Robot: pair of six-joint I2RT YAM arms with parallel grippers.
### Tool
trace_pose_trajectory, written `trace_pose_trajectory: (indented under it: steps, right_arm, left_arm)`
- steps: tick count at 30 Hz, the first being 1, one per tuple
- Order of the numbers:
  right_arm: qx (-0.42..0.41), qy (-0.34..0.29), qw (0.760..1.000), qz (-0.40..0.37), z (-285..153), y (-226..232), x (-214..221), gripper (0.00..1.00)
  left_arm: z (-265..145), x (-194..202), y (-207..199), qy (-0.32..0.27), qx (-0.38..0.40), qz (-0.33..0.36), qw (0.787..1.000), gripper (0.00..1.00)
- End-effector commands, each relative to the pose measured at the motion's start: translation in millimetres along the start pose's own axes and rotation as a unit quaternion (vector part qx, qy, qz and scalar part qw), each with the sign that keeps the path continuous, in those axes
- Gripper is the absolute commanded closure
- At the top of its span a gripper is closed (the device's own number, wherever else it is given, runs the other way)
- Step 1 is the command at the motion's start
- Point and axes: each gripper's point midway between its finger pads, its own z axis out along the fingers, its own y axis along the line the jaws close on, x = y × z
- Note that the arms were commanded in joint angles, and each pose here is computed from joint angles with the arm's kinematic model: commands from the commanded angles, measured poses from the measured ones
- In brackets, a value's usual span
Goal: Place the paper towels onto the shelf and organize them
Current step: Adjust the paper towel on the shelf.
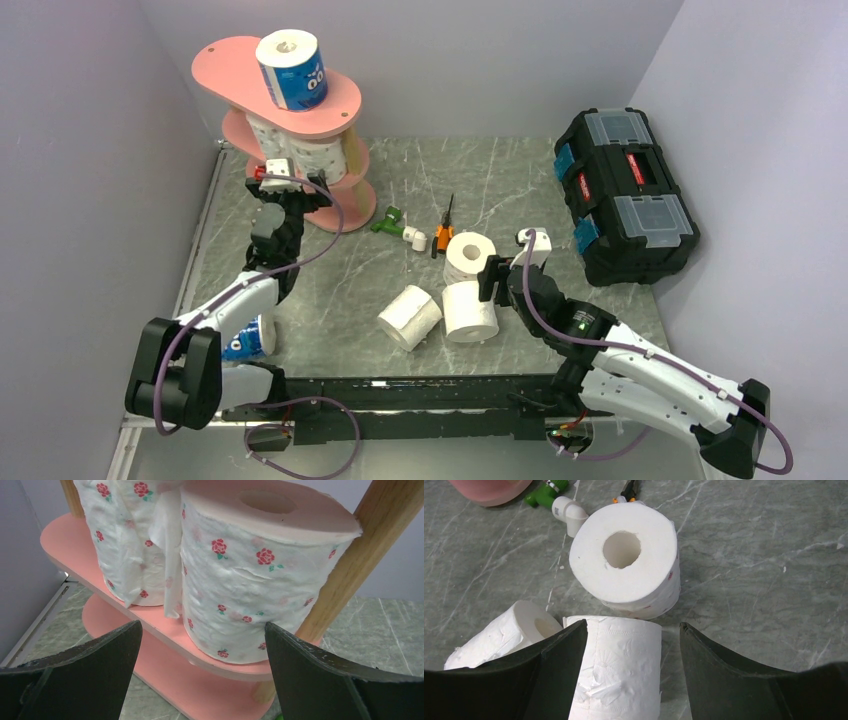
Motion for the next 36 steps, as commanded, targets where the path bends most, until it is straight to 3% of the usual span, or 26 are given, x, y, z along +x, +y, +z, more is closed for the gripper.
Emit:
trace_pose_trajectory:
  steps: [1,15,21,30,36]
  right_arm:
    - [0.003,-0.014,1.000,0.003,0,1,-9,0.30]
    - [0.007,-0.013,1.000,0.003,1,-1,-9,0.30]
    - [0.005,-0.014,1.000,0.004,1,0,-10,0.30]
    - [-0.006,-0.017,1.000,0.008,0,3,-10,0.30]
    - [-0.011,-0.015,1.000,0.008,0,6,-11,0.30]
  left_arm:
    - [11,-33,7,-0.052,-0.024,-0.011,0.998,0.01]
    - [14,-33,29,-0.059,-0.062,-0.023,0.996,0.01]
    - [5,-42,19,-0.063,-0.032,-0.036,0.997,0.01]
    - [-41,-48,7,-0.055,0.017,-0.053,0.997,0.01]
    - [-41,-51,-19,-0.056,0.046,-0.042,0.996,0.01]
